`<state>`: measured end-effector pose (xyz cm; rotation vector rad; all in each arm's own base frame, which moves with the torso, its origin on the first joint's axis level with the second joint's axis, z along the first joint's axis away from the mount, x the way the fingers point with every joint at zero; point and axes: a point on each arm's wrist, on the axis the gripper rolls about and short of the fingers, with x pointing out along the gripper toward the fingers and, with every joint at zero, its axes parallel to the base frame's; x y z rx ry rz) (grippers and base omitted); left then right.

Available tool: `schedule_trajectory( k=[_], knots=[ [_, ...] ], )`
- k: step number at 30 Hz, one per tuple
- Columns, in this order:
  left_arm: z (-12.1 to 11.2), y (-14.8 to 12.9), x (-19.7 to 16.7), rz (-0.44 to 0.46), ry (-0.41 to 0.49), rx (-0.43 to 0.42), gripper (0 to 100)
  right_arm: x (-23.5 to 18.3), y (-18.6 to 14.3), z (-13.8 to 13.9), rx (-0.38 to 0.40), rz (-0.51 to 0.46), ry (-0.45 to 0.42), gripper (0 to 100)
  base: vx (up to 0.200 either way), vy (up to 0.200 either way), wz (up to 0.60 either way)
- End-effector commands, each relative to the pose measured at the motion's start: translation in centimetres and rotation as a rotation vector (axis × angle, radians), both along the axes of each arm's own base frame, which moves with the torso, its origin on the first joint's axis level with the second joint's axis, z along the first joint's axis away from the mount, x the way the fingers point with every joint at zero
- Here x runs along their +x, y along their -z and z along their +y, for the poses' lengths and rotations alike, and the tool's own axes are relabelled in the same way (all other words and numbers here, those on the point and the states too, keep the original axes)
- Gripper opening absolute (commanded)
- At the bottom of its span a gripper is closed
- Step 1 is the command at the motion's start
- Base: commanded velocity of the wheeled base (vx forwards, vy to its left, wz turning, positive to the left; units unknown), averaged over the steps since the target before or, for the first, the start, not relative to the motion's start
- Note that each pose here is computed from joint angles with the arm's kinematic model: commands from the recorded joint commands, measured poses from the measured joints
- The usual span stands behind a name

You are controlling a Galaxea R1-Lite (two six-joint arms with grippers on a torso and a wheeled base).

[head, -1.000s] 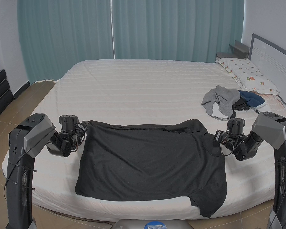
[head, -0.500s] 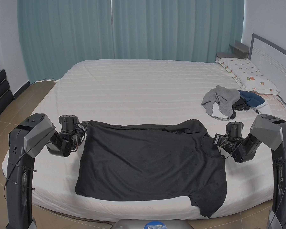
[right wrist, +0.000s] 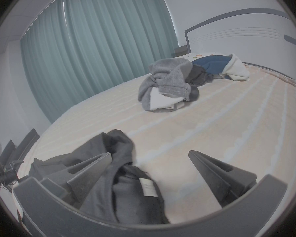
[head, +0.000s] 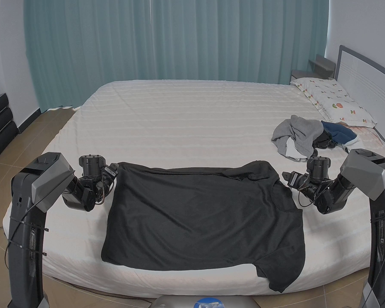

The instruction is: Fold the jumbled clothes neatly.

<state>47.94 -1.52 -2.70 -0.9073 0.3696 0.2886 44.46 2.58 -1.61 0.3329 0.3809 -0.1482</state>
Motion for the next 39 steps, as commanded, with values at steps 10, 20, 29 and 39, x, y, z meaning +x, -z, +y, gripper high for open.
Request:
schedule_trajectory(
  k=[10, 20, 29, 39],
  knots=[
    [-0.3, -2.2, -1.1, -0.042, 0.030, -0.008, 100, 2.5, -7.0, 6.5, 0.302, 0.011, -0.058, 100, 0.000, 0.000, 0.00],
    [0.2, -1.9, -2.6, 0.006, 0.009, -0.016, 100, 3.8, -5.1, 6.2, 0.357, 0.062, -0.025, 100, 0.000, 0.000, 0.00],
    [1.3, -1.7, -4.9, 0.064, -0.040, -0.081, 100, 5.1, -5.2, 7.0, 0.352, 0.092, -0.032, 100, 0.000, 0.022, 0.00],
    [1.3, -0.9, -6.8, 0.059, -0.042, -0.088, 100, 6.9, -2.4, 8.1, 0.410, 0.146, -0.026, 100, 0.000, 0.040, 0.00]
  ],
)
